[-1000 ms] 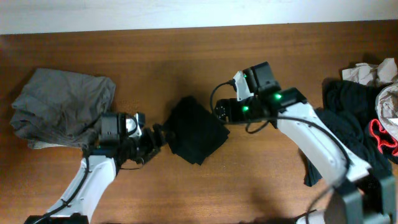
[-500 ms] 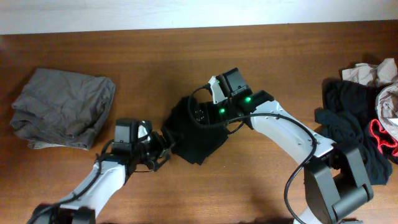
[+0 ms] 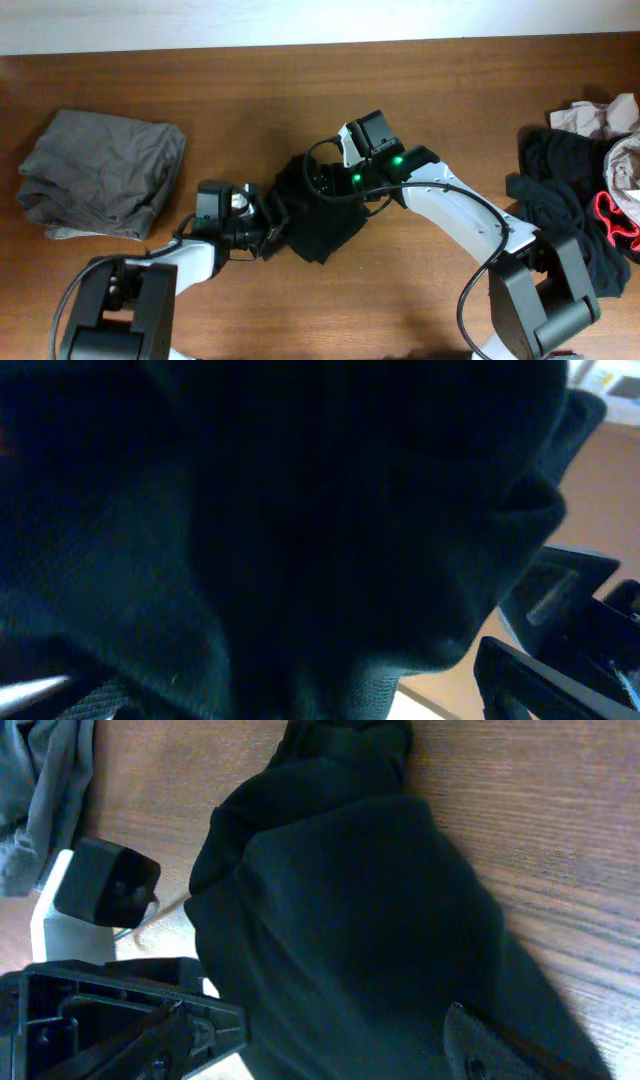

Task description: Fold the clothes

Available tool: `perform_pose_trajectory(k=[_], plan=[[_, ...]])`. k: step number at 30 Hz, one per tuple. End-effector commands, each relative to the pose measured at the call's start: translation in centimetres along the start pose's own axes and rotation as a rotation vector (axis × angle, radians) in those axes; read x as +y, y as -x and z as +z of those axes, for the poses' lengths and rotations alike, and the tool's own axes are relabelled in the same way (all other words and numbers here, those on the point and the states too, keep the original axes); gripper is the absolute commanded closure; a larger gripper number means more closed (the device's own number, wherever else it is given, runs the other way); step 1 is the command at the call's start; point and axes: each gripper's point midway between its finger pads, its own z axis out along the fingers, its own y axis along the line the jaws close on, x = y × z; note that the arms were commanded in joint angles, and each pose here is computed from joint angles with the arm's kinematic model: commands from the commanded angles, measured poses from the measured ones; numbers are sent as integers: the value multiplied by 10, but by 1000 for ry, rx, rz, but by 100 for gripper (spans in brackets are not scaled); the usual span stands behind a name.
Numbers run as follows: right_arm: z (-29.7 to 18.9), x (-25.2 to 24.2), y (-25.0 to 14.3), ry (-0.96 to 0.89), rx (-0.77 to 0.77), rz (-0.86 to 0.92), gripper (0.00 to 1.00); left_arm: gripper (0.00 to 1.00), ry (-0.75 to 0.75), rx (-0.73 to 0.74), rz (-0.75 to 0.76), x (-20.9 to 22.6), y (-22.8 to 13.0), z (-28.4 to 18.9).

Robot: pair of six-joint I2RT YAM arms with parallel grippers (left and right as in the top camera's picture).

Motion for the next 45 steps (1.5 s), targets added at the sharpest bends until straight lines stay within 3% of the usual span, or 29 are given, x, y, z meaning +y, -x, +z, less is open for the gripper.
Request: perform_pose_trajectory(k=[1,10,13,15,18,25,29,33,41,45], plan=[[-2,5,2,13,0,70,15,1,102,-5,-55,42,-6,11],[3,15,-8,20,28,219,15,2,42,-6,97,18,-10,24],[7,10,-15,10,44,312,15,8,44,-10,98,18,-9,24],[10,7,-19,6,49,345,15,16,48,-16,98,19,-8,24],[15,6,-24,26,58,352,15,39,58,-34,98,21,-5,24],[17,4,-25,28,56,280,21,43,76,-69,84,24,1,23],[16,1,-23,22,47,233,26,66,63,-71,97,20,2,23],[12,-8,-17,21,33,228,26,86,-18,-54,230,1,2,22],[6,-19,-8,35,18,213,26,99,-114,47,235,-5,-5,6],[6,-16,-2,46,-5,181,25,99,-123,35,248,-2,2,-2]])
